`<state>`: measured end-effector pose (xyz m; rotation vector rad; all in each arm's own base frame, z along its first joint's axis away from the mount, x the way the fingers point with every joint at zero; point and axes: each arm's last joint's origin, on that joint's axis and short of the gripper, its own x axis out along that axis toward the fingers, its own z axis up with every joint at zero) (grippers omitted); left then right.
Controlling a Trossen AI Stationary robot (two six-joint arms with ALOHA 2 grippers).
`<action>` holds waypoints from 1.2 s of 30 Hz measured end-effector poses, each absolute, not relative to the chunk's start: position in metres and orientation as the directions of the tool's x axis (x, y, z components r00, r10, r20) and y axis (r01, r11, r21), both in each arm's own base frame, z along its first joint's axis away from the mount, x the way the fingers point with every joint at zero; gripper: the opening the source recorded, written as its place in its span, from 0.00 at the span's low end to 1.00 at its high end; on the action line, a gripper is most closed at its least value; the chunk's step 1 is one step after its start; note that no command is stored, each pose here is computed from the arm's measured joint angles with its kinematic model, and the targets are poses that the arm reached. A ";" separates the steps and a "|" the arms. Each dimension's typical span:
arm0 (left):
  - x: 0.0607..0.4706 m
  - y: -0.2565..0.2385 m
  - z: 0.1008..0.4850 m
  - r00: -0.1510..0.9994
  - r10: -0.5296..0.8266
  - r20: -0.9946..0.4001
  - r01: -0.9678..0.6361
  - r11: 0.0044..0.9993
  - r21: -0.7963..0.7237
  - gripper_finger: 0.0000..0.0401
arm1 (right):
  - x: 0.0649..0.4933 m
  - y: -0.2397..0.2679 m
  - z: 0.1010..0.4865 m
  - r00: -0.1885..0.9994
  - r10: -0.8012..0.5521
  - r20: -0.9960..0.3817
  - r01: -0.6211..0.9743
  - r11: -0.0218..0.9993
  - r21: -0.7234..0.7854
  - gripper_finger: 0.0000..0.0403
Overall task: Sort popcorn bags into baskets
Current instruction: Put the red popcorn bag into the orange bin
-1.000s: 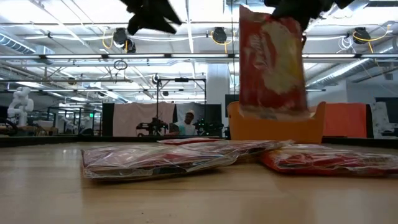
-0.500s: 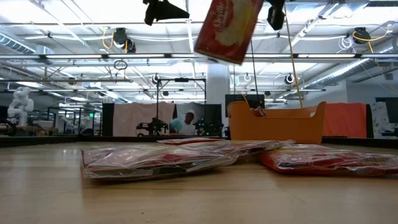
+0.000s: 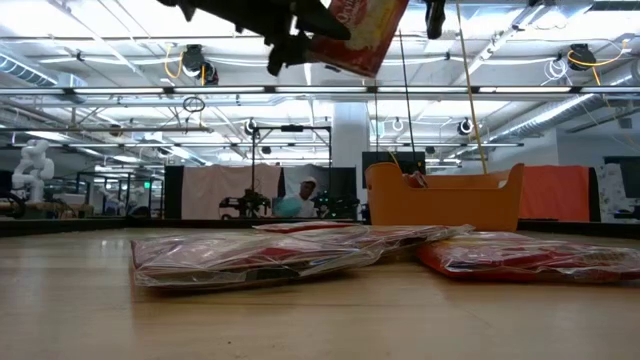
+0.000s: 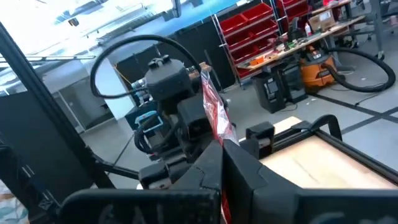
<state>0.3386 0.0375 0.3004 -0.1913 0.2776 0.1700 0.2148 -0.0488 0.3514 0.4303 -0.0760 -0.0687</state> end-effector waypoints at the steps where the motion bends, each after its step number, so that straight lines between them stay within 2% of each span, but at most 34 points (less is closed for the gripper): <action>1: 0.342 0.039 0.299 0.951 0.142 -0.274 -0.192 0.967 -0.166 0.53 | 0.215 -0.049 0.351 0.995 -0.083 0.058 0.051 0.907 0.417 0.00; 6: 0.351 0.041 0.298 0.967 0.151 -0.205 -0.188 0.967 -0.172 0.34 | 0.215 -0.050 0.351 0.996 -0.067 0.057 0.038 0.909 0.416 0.00; 10: 0.350 0.043 0.296 0.964 0.152 -0.219 -0.192 0.965 -0.176 0.15 | 0.214 -0.051 0.350 0.996 -0.069 0.047 0.044 0.909 0.415 0.00; 12: 0.350 0.044 0.296 0.965 0.141 -0.221 -0.184 0.965 -0.187 0.09 | 0.212 -0.050 0.350 0.999 -0.037 0.032 0.019 0.894 0.448 0.00; 17: 0.345 0.045 0.296 0.960 0.092 -0.264 -0.150 0.966 -0.211 0.09 | 0.200 -0.043 0.346 0.998 0.017 -0.055 0.016 0.843 0.538 0.07; 22: 0.333 0.043 0.283 0.887 0.087 -0.454 -0.188 0.965 -0.181 0.17 | 0.184 -0.040 0.341 0.987 -0.006 -0.159 0.097 0.812 0.575 0.24; 25: 0.325 0.041 0.272 0.812 0.071 -0.580 -0.193 0.970 -0.151 0.18 | 0.184 -0.039 0.338 0.981 0.001 -0.194 0.119 0.784 0.610 0.35; 30: 0.318 0.035 0.267 0.760 0.010 -0.650 -0.122 0.984 -0.127 0.12 | 0.212 -0.036 0.349 0.963 0.037 -0.267 0.131 0.803 0.581 0.47; 36: 0.315 0.034 0.263 0.727 0.003 -0.687 -0.129 0.983 -0.131 0.10 | 0.265 -0.046 0.347 0.871 0.043 -0.489 0.223 0.853 0.471 0.51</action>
